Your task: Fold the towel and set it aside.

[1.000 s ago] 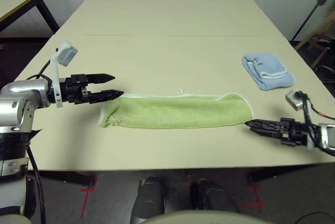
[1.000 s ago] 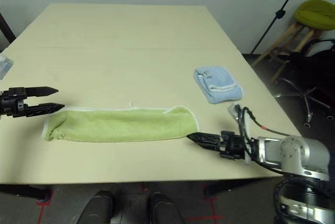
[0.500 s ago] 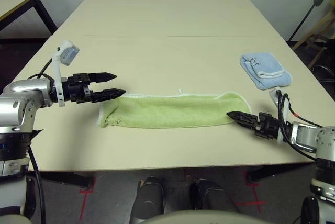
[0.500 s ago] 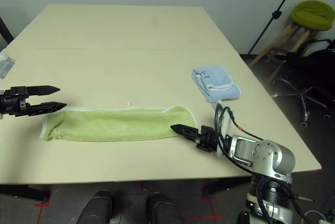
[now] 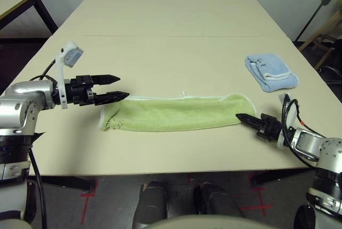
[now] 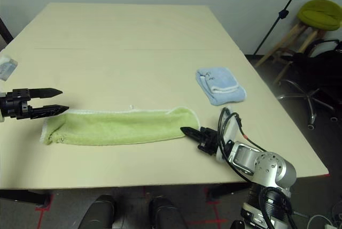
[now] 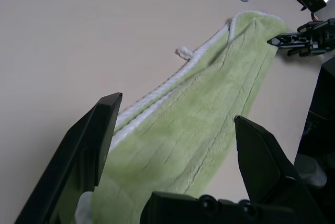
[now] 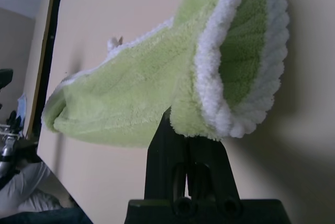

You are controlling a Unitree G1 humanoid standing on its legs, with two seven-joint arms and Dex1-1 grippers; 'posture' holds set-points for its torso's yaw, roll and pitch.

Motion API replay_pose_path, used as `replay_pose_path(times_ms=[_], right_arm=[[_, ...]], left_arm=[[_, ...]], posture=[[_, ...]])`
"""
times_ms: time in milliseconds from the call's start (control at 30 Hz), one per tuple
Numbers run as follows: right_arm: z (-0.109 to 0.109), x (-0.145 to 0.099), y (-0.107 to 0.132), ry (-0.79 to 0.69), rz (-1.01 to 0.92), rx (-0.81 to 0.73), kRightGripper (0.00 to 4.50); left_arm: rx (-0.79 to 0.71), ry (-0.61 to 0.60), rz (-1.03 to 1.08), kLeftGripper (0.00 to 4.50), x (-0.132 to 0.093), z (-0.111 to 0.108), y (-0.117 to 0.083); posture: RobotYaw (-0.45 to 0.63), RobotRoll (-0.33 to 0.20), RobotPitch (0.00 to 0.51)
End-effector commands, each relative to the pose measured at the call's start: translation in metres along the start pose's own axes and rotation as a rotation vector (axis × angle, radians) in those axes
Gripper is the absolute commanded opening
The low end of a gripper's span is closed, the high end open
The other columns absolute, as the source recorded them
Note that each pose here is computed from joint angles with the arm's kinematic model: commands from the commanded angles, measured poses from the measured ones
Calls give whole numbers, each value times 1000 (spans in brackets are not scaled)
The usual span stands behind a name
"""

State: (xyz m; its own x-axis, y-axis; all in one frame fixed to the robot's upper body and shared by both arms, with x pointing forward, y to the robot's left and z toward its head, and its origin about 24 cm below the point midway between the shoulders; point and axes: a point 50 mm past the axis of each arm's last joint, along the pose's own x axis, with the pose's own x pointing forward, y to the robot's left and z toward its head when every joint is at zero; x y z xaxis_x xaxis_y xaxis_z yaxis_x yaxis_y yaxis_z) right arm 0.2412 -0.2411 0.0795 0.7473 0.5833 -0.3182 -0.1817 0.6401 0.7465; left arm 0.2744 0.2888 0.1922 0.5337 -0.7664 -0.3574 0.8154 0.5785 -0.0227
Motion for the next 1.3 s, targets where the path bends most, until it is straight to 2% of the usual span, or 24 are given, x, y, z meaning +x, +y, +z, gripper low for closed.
replay_pose_path(times_ms=[33,300,667,933,1100,1300], right_arm=[[7,-18,-13,-45,-76,0,31],[28,-48,-26,-95,-156,-85,31],[56,-81,-28,-105,-185,-190,31],[69,-60,5,24,-52,-442,31],[66,-44,25,160,14,-610,31],[57,-28,44,281,127,-692,31]], left_arm=[[-8,21,-12,4500,1,-3,-1],[-18,23,-3,4500,-1,-4,1],[-33,21,17,4500,-8,-6,1],[-36,21,27,4500,-10,-4,3],[-46,27,32,4500,-14,-5,3],[-54,24,37,4500,-16,-6,1]], posture=[[120,0,129],[113,0,124],[117,0,122],[119,0,127],[128,0,129],[140,0,129]])
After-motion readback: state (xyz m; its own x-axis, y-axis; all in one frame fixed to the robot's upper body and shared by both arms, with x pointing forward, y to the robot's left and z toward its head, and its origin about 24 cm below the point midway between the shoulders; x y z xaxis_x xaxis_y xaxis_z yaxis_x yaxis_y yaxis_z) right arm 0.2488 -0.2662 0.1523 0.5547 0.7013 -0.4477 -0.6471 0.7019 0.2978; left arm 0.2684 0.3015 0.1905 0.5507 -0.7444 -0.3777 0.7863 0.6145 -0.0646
